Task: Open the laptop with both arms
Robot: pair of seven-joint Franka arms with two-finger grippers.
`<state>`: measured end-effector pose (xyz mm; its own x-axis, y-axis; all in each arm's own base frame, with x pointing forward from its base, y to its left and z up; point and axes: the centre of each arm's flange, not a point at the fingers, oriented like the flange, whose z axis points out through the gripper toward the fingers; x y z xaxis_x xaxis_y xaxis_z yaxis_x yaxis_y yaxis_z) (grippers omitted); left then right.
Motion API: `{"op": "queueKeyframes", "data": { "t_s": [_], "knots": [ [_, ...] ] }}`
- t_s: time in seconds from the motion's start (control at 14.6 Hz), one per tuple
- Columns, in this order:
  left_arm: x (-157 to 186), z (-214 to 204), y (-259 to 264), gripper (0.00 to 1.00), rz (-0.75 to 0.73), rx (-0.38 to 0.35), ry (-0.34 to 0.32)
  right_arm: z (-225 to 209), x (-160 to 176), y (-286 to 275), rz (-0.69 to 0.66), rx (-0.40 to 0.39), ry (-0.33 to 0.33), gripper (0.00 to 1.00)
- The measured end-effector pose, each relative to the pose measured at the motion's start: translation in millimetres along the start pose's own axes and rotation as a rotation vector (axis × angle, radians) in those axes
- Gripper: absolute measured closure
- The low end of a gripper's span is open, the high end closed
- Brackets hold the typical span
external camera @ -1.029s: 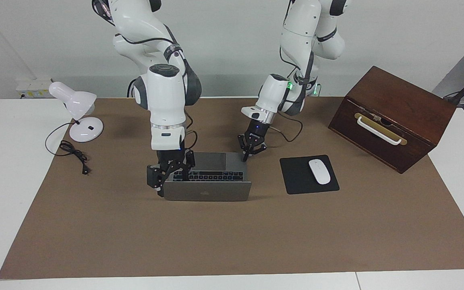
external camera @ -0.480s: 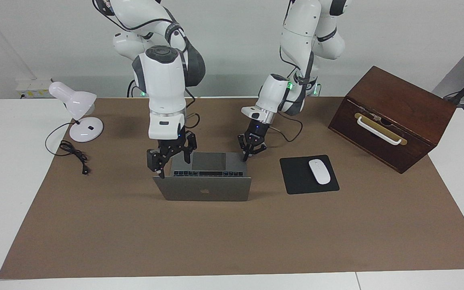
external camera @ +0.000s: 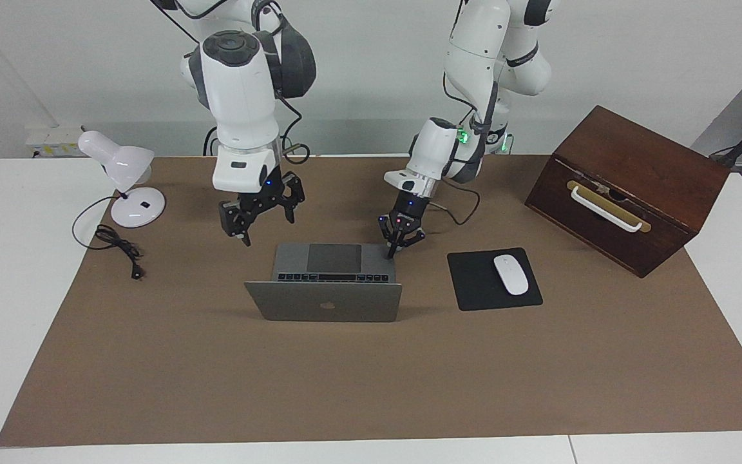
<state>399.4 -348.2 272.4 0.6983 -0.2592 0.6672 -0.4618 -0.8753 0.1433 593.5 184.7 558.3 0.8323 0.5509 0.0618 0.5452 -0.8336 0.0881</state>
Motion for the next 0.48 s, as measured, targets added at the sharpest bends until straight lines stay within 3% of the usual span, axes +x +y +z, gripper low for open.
{"op": "queueKeyframes", "data": {
  "t_s": [0.27, 0.48],
  "knots": [
    [12.0, -4.5, 8.4, 0.99, -0.040, -0.012, 0.027, -14.2, -21.9, -0.8, 0.130, 0.018, -0.086, 0.00],
    [22.1, -12.9, 6.9, 0.99, -0.087, -0.014, 0.050, -23.3, -40.7, 8.0, 0.222, 0.074, -0.137, 0.00]
  ]
}}
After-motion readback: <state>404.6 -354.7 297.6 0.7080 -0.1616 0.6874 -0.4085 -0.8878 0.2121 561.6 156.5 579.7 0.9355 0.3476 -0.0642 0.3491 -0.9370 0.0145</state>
